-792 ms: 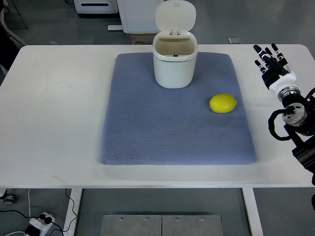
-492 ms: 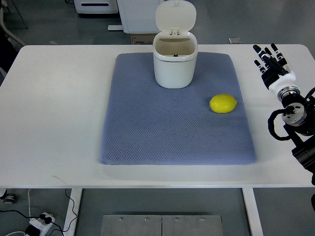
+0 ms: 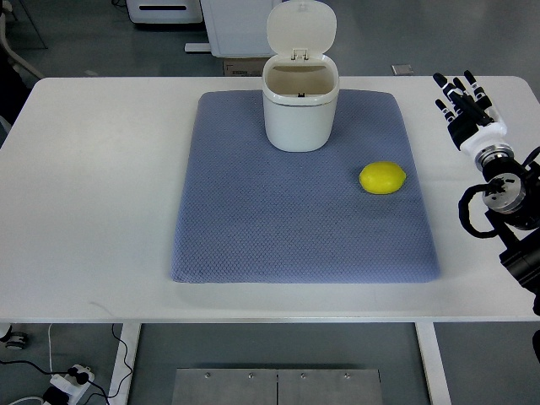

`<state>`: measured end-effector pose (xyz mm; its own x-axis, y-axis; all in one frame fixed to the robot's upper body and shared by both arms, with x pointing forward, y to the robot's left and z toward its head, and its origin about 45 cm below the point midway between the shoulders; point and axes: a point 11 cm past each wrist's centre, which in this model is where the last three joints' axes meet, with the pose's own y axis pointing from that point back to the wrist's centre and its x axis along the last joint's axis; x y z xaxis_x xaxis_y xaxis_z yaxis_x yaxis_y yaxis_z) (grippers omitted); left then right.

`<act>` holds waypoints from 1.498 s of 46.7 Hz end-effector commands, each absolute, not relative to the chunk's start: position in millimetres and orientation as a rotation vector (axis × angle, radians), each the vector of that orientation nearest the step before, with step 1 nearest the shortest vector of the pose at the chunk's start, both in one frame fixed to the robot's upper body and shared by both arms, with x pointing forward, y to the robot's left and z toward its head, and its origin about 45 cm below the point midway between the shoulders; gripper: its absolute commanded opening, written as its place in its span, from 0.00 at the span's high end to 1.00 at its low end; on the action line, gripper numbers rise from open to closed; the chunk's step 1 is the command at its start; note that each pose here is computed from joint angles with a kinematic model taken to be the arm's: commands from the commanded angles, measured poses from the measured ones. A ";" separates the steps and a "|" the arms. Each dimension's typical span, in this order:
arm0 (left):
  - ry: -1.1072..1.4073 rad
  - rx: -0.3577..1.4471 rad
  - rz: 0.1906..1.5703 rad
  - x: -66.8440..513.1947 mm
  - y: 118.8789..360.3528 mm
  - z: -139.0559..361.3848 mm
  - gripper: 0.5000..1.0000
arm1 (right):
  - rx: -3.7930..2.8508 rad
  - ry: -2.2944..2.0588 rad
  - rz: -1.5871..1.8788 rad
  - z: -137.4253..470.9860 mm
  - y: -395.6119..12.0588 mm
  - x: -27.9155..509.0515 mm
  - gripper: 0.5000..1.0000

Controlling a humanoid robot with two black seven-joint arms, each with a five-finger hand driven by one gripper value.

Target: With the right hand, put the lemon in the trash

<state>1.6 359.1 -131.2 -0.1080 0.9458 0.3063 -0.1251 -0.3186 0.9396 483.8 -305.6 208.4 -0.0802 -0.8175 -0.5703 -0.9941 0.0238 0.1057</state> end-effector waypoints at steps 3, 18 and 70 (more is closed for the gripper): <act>0.997 1.285 1.570 1.9 359.1 -131.2 0.00 | -1.848 1.956 0.695 208.6 -305.5 483.9 0.00; 0.997 1.285 1.570 1.9 359.1 -131.2 0.00 | -1.844 1.967 0.683 209.4 -313.5 482.8 0.00; 0.997 1.285 1.570 1.9 359.1 -131.2 0.00 | -1.803 1.961 0.585 218.0 -319.5 482.9 0.00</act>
